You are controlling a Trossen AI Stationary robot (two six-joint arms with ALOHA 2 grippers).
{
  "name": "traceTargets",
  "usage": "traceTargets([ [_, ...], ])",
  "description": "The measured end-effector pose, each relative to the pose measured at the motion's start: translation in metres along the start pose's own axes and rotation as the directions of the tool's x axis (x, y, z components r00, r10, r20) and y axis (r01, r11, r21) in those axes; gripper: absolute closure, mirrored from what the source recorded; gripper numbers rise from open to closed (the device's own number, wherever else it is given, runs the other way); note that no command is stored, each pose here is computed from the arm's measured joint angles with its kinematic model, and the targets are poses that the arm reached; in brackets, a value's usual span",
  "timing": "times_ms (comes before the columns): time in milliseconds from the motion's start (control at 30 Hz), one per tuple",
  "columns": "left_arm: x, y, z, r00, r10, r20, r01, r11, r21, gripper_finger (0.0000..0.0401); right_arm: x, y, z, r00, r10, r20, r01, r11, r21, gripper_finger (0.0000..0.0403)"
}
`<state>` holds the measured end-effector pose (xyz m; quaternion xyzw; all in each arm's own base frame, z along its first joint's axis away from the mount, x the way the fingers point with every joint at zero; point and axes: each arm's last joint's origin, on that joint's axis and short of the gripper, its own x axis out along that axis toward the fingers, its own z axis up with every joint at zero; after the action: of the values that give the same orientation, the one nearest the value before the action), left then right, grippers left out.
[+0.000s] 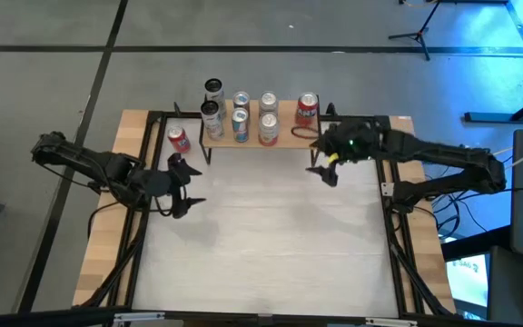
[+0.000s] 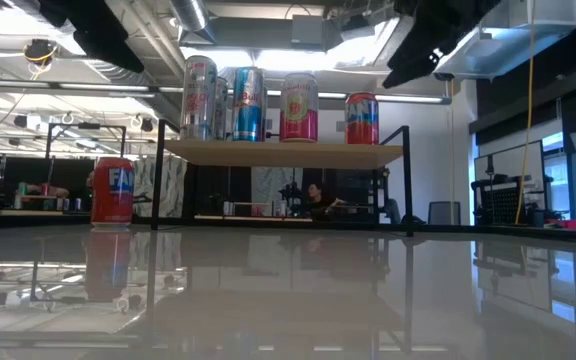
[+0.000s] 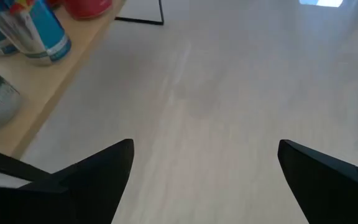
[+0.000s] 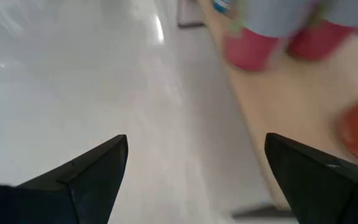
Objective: Place canned beverage on shelf
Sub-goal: Put the red soda can on the shelf
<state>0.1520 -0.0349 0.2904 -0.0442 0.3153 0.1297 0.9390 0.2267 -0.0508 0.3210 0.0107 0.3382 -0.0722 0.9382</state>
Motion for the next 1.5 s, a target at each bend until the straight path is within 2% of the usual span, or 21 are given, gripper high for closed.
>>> traceTargets([
  [100, 0.001, 0.002, 0.0, 0.999, 0.038, -0.007, -0.038, 0.999, -0.016, 0.0012, 0.016, 0.011, -0.011, 0.997, 0.033, 0.066, -0.031, 0.999, -0.033, 0.0029],
  [233, 0.003, 0.014, -0.006, 0.982, 0.181, -0.051, -0.186, 0.977, -0.108, 0.0012, 0.033, 0.024, -0.027, 0.991, 0.073, 0.108, -0.066, 0.995, -0.071, 0.0029],
  [333, 0.004, 0.026, -0.009, 0.951, 0.292, -0.098, -0.306, 0.934, -0.185, 0.0012, 0.04, 0.031, -0.034, 0.985, 0.095, 0.142, -0.083, 0.993, -0.089, 0.0029],
  [533, 0.007, 0.051, -0.012, 0.888, 0.419, -0.189, -0.458, 0.834, -0.307, 0.0015, 0.045, 0.041, -0.045, 0.982, 0.13, 0.138, -0.118, 0.989, -0.092, 0.0029],
  [767, 0.007, 0.076, -0.016, 0.818, 0.488, -0.304, -0.573, 0.736, -0.361, 0.0023, 0.046, 0.051, -0.048, 0.978, 0.167, 0.123, -0.154, 0.982, -0.113, 0.0029],
  [1100, 0.006, 0.109, -0.018, 0.708, 0.594, -0.38, -0.706, 0.586, -0.398, 0.0024, 0.045, 0.054, -0.046, 0.973, 0.178, 0.145, -0.161, 0.979, -0.121, 0.0029],
  [1267, 0.011, 0.127, -0.02, 0.616, 0.649, -0.447, -0.788, 0.494, -0.368, 0.0024, 0.045, 0.054, -0.045, 0.971, 0.179, 0.158, -0.16, 0.979, -0.122, 0.0029],
  [1400, 0.021, 0.141, -0.018, 0.582, 0.66, -0.476, -0.813, 0.47, -0.344, 0.0024, 0.046, 0.054, -0.044, 0.971, 0.178, 0.16, -0.16, 0.98, -0.122, 0.0029],
  [1500, 0.03, 0.152, -0.018, 0.591, 0.633, -0.5, -0.806, 0.485, -0.339, 0.0024, 0.049, 0.055, -0.045, 0.973, 0.178, 0.149, -0.161, 0.98, -0.121, 0.0029],
])
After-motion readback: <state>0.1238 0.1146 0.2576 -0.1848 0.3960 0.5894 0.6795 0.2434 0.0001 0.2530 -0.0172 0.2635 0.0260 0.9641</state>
